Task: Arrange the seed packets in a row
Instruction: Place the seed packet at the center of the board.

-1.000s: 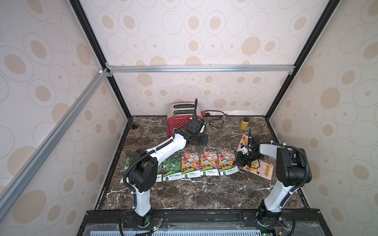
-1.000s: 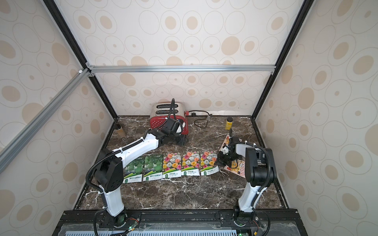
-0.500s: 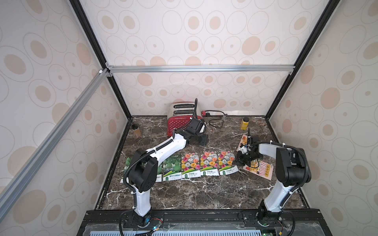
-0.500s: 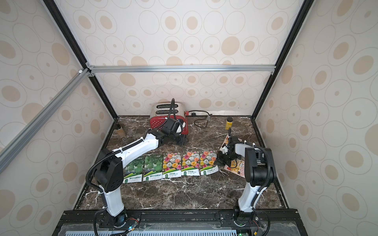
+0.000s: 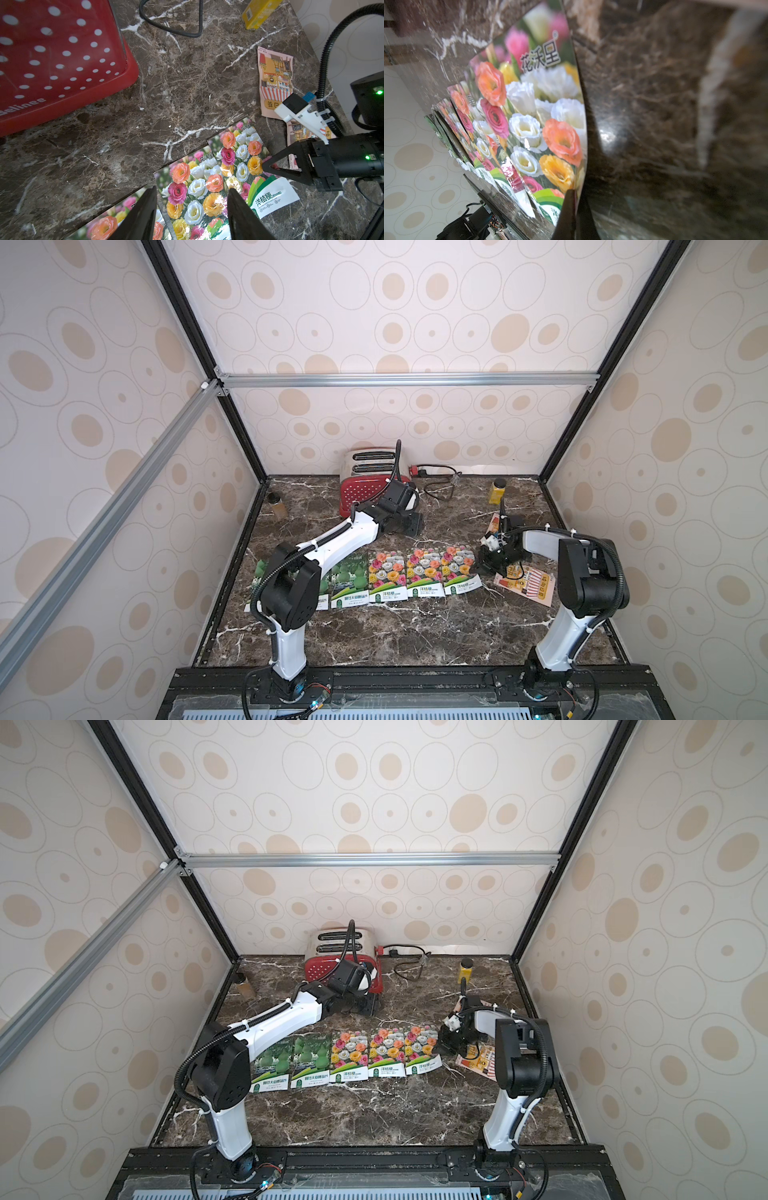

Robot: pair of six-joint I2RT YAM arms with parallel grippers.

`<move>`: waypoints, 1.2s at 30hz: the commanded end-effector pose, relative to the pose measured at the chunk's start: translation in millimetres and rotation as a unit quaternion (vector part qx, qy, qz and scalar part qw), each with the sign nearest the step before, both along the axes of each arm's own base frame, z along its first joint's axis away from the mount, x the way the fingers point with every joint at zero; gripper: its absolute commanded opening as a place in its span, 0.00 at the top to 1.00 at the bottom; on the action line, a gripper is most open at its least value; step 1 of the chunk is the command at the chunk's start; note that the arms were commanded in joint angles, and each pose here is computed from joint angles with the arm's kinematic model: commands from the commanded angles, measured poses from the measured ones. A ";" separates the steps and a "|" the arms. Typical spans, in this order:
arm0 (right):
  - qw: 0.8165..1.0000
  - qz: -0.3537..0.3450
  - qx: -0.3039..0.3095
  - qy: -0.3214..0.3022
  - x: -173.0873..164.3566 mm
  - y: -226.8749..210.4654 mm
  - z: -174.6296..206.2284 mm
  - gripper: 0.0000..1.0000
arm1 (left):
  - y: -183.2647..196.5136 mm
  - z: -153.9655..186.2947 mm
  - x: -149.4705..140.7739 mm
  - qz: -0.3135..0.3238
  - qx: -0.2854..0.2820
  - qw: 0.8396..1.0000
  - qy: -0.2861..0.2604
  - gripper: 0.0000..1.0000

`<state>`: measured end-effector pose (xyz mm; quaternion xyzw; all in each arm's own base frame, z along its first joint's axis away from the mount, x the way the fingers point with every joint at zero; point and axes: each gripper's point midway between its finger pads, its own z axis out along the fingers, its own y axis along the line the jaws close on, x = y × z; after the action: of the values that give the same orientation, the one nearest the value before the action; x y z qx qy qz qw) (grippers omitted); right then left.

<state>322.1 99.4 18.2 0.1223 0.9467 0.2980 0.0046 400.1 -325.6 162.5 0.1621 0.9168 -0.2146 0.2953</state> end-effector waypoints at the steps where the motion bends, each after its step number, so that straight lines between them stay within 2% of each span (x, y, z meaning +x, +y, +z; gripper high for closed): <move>1: 1.000 0.006 -0.022 0.008 -4.6 -4.1 -7.0 0.99 | -5.6 -0.5 2.6 -0.004 -0.005 1.000 -0.001 0.44; 9: 0.999 0.010 -0.030 0.008 -6.4 -6.4 -7.2 0.81 | -7.9 -6.1 3.0 -0.006 -0.004 1.000 0.005 0.44; 17: 0.999 0.020 -0.042 0.008 -8.9 -9.6 -5.3 0.80 | -9.5 -8.3 4.0 -0.007 -0.005 1.000 0.006 0.44; 22: 0.998 0.023 -0.051 0.009 -10.4 -12.5 -7.3 0.75 | -11.1 -10.4 4.4 -0.010 -0.005 1.000 0.009 0.44; 32: 0.997 0.024 -0.075 0.012 -12.2 -20.7 -7.6 0.53 | -12.6 -13.7 5.4 -0.011 -0.004 1.000 0.013 0.44; 36: 0.996 0.022 -0.091 0.009 -11.4 -25.7 -5.1 0.47 | -14.6 -15.1 6.0 -0.013 -0.006 1.000 0.015 0.44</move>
<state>325.7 92.5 27.7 0.0963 0.9571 0.2722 0.0248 400.2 -331.4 137.5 0.1666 0.9233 -0.2159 0.2704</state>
